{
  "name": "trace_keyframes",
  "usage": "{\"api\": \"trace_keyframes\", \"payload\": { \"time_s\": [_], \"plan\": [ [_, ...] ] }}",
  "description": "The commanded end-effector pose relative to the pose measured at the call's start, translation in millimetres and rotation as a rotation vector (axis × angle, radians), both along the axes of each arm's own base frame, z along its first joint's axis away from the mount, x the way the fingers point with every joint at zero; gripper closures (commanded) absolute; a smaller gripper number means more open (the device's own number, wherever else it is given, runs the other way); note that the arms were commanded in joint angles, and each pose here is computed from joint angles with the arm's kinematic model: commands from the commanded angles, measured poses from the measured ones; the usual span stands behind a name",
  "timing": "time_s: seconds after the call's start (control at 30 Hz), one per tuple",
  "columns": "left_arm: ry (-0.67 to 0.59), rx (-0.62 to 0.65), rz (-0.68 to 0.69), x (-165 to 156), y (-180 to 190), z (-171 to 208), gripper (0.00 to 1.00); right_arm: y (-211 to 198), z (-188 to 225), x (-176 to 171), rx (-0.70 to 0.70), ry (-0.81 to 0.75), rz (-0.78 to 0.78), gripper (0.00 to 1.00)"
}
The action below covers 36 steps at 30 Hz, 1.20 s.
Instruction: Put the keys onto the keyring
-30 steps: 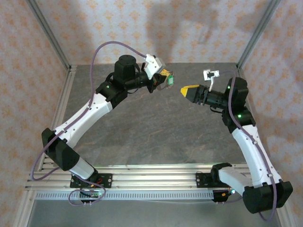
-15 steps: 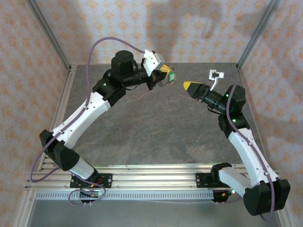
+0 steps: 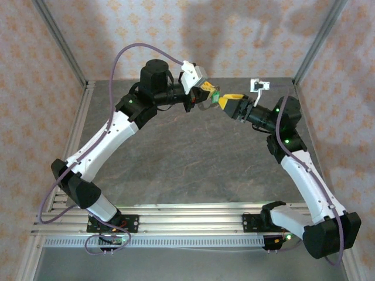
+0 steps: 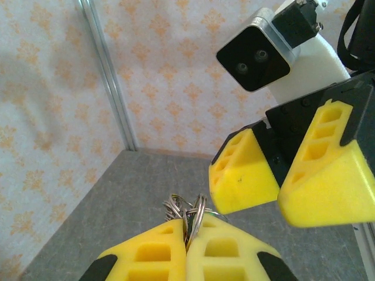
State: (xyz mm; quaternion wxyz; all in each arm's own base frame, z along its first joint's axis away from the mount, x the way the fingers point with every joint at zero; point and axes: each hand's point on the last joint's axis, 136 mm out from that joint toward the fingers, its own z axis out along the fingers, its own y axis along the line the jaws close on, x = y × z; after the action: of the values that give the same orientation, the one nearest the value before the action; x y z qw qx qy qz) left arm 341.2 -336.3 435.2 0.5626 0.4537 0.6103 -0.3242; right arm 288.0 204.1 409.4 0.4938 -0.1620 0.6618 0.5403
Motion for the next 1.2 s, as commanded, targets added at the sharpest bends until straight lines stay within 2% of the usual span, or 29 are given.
{"api": "trace_keyframes", "payload": {
  "time_s": [0.0,0.3,0.4,0.47,0.63,0.7,1.17],
  "plan": [
    [-0.055,-0.031,-0.037,-9.9,-4.0,24.6,1.00,8.1,18.3,-7.2,-0.002,-0.090,0.042,0.47],
    [-0.059,-0.026,-0.046,-12.0,-7.9,26.2,1.00,20.3,17.8,-0.8,0.003,-0.095,0.067,0.48],
    [-0.058,-0.024,-0.048,-12.3,-9.1,25.7,1.00,21.4,20.4,0.2,0.007,-0.101,0.067,0.51],
    [-0.059,-0.022,-0.049,-12.5,-10.1,25.4,1.00,20.9,20.6,0.4,0.006,-0.101,0.063,0.60],
    [-0.054,-0.012,-0.043,-10.4,-10.6,21.6,1.00,17.4,17.7,-6.5,-0.021,-0.101,0.049,0.93],
    [-0.055,-0.008,-0.037,-8.9,-10.5,20.4,1.00,14.6,16.2,-10.5,-0.035,-0.102,0.038,1.00],
    [-0.081,0.027,0.007,-3.9,-4.8,14.5,1.00,-12.2,14.8,-26.9,-0.090,-0.101,-0.074,1.00]
  ]
}}
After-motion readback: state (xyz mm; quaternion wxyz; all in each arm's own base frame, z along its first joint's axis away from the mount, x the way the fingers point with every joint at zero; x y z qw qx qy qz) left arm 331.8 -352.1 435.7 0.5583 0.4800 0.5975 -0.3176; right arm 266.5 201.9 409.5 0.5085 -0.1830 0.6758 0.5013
